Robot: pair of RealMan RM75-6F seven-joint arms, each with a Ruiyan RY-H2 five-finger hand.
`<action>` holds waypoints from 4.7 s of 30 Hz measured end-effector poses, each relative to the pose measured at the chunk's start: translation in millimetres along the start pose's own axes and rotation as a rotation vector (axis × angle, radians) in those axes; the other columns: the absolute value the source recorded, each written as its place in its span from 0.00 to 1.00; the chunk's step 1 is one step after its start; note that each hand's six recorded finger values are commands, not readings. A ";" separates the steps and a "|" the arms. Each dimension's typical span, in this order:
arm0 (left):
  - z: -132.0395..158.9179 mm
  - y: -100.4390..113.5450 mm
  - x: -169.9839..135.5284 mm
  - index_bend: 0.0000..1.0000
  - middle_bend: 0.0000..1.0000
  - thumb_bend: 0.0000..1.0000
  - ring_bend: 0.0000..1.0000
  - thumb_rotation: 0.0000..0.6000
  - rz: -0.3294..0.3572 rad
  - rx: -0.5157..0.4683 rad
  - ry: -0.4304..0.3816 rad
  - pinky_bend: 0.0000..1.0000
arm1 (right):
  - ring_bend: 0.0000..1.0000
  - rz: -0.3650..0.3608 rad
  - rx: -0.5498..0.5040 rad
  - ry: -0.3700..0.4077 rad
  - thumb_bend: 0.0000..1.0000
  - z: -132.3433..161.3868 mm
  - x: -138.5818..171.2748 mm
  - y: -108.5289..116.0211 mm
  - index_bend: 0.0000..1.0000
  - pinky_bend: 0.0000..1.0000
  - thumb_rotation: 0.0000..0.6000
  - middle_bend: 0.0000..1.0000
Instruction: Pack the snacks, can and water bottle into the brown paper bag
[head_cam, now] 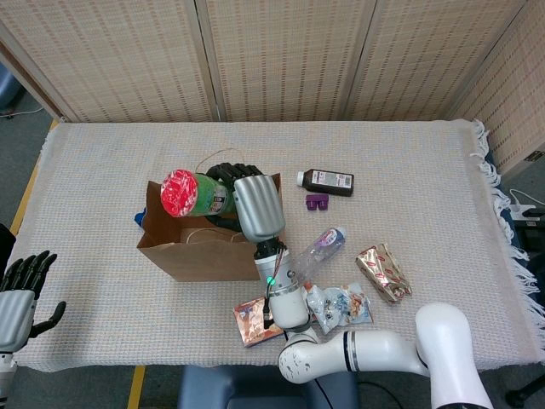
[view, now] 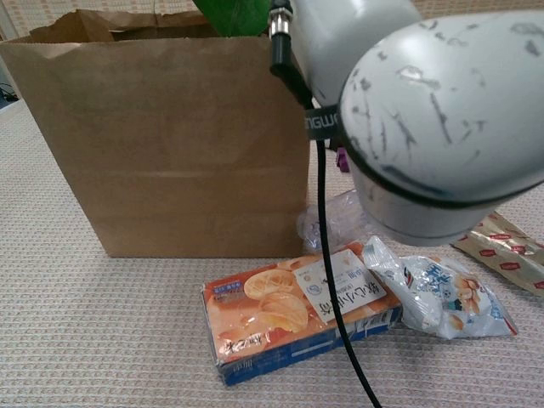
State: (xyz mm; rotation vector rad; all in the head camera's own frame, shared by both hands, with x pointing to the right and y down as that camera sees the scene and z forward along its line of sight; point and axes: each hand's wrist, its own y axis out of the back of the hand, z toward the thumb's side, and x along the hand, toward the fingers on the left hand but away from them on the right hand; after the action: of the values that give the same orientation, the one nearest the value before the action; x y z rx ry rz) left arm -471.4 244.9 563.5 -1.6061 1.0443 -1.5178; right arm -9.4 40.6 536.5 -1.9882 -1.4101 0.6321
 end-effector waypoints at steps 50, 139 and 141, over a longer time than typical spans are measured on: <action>-1.4 0.0 -2.5 0.03 0.00 0.36 0.00 1.00 0.004 0.006 0.012 0.00 | 0.00 0.136 0.216 -0.134 0.03 -60.5 28.2 95.6 0.00 0.03 1.00 0.00; 4.6 -1.0 4.2 0.03 0.00 0.36 0.00 1.00 -0.002 0.019 0.000 0.00 | 0.65 -0.050 0.176 -0.292 0.55 -143.1 65.7 196.0 0.71 0.89 1.00 0.61; 4.4 -0.9 4.0 0.03 0.00 0.36 0.00 1.00 -0.003 0.018 -0.001 0.00 | 0.65 -0.048 0.186 -0.252 0.55 -122.4 54.3 190.0 0.71 0.89 1.00 0.61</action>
State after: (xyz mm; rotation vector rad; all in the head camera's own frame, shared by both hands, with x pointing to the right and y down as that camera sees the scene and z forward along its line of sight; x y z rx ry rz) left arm -467.0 241.5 565.7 -1.5963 1.0263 -1.5241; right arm 216.2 20.5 484.2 -1.7714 -1.4800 0.9830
